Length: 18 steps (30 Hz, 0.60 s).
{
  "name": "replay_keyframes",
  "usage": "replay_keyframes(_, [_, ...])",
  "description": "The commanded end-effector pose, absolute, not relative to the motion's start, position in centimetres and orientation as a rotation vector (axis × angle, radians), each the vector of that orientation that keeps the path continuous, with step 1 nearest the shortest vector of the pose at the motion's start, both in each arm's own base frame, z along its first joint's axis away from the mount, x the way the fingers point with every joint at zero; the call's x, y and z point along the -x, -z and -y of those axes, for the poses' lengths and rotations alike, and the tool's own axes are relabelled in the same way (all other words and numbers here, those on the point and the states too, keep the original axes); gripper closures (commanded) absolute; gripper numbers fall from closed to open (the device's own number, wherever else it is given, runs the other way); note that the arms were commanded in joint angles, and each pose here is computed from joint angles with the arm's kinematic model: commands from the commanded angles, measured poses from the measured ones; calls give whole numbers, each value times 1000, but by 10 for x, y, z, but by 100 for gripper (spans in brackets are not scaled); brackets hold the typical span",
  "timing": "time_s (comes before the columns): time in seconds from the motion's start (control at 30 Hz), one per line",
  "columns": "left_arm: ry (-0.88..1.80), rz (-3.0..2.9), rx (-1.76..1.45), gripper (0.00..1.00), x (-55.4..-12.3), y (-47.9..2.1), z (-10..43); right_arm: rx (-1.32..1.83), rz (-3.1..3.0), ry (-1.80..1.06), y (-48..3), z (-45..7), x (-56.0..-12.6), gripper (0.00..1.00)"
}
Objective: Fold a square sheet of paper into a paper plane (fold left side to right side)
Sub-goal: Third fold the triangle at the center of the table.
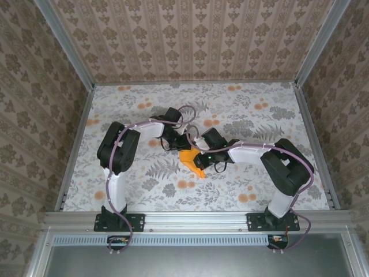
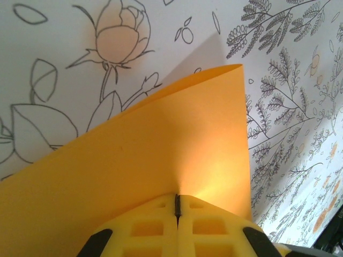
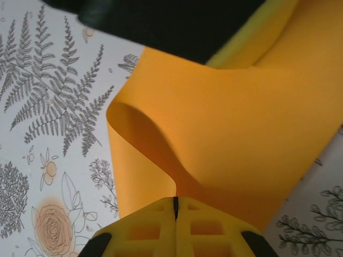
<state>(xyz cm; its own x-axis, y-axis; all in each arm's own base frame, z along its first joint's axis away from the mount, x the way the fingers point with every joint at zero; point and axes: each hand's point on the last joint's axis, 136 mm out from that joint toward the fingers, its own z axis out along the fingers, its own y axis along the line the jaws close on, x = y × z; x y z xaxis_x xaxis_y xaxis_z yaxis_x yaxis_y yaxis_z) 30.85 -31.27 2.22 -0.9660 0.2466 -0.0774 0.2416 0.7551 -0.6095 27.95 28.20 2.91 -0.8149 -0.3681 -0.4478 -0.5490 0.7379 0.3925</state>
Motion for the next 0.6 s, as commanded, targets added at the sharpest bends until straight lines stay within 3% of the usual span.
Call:
replay_keyframes(0.0, [-948,2924,431,100,-301,-10,309,656,-2622,-717,-30,-280,-290,100])
replay_keyframes(0.57, [-950,2931,428,100,-302,-10,310,625,-2658,-662,-20,-271,-295,100])
